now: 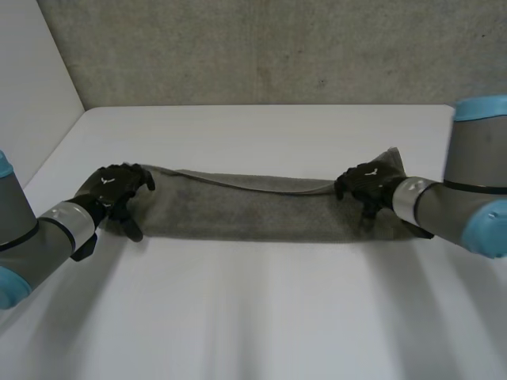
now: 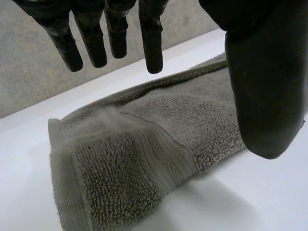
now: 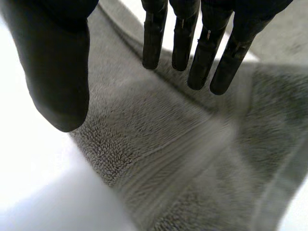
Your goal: Fold the towel.
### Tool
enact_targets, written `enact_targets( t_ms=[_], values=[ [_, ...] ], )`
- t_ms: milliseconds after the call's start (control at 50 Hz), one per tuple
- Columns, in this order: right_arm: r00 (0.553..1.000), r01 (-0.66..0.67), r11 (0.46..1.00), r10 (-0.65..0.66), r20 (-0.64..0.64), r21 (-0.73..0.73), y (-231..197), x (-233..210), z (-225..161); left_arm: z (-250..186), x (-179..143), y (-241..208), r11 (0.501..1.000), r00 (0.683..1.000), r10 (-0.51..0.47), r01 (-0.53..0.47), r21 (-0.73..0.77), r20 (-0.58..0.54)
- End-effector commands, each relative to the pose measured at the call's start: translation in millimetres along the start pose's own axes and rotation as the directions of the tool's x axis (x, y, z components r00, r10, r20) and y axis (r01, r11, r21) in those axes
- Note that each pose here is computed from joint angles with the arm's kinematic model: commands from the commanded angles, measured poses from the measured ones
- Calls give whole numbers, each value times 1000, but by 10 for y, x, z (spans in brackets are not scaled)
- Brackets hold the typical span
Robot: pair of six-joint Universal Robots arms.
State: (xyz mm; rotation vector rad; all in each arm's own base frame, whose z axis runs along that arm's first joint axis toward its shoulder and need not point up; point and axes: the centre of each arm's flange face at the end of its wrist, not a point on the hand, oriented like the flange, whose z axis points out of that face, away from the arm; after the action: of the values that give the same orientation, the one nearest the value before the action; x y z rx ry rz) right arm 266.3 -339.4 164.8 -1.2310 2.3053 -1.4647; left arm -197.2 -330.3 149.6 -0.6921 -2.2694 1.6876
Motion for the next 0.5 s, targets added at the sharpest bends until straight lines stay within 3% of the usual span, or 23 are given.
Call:
enact_targets(
  t_ms=[20, 180, 220, 320, 460, 500],
  values=[
    [1000, -3, 999, 2, -16, -52, 14, 50, 279, -7, 6, 16, 1000, 1000, -5, 5, -4, 0],
    [994, 12, 999, -8, -110, 34, -149, 225, 509, -5, 9, 32, 1000, 1000, -5, 5, -7, 0],
    [979, 15, 999, -7, -205, 36, -166, 353, 592, -2, 10, 42, 1000, 1000, -6, 6, -10, -1],
    [954, 9, 1000, -3, -300, 19, -166, 458, 622, -13, 23, 75, 1000, 1000, -10, 10, -19, -5],
    [968, -68, 998, 69, -241, 13, -210, 337, 466, -18, 26, 85, 1000, 1000, -12, 11, -24, -4],
    [979, -105, 994, 105, -177, 12, -261, 272, 230, -19, 25, 80, 1000, 1000, -11, 11, -23, -4]
  ],
)
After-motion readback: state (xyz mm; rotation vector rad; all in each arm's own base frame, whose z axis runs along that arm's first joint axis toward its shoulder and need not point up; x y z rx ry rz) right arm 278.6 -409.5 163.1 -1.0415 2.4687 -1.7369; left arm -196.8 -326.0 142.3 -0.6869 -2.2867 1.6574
